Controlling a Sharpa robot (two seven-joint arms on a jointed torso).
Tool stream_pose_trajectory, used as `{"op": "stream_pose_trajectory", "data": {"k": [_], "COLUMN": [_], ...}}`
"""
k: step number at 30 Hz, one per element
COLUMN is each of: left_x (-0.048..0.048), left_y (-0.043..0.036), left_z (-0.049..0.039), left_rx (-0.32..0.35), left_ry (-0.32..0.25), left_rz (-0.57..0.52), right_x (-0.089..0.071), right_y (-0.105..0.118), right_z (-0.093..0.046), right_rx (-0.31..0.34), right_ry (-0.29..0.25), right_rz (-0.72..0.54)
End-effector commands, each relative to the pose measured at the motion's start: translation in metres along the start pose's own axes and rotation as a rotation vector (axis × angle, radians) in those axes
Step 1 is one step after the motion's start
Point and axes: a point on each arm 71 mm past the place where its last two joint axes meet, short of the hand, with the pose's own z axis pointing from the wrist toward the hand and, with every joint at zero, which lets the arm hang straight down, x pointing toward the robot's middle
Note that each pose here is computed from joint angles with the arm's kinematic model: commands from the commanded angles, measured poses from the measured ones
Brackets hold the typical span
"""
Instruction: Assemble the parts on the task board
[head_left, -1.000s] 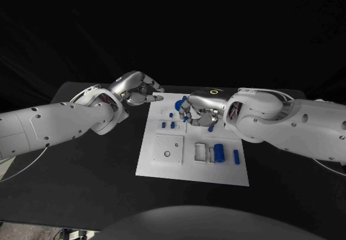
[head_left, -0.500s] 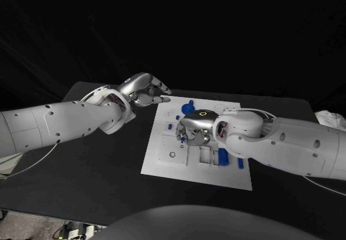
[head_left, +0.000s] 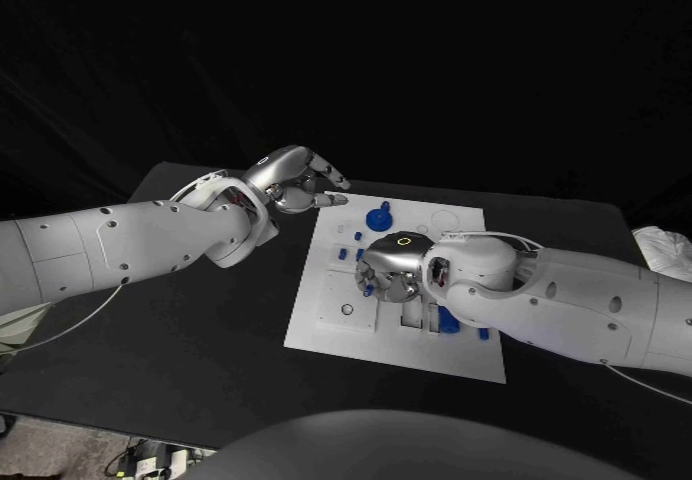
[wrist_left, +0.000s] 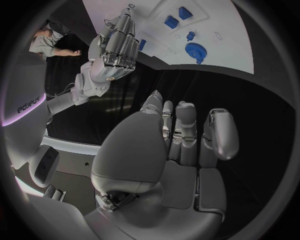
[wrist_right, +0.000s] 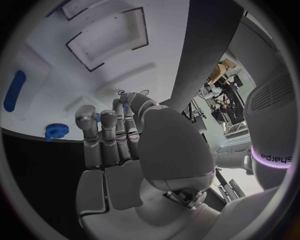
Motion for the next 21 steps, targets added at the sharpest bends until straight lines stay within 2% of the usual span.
{"op": "stream_pose_trajectory", "data": {"k": [1,11,21], "left_x": [0.0004,0.0006,0.0018], "left_y": [-0.0017,-0.0012,-0.0016], "left_z": [0.0005,0.0002,0.0003], "left_rx": [0.005,-0.002,-0.007], "left_ry": [-0.003,0.003,0.013], "left_rz": [-0.008,-0.010,-0.014], "right_x": [0.0020,0.0029,0.0056], "right_y": [0.0002,0.0009,0.0004], "right_z": [0.0012,0.0022,0.0030], "right_rx": [0.011,0.001,0.004], "right_ry": [0.003,-0.039,-0.053], "right_rz": [-0.044,-0.042,-0.035]}}
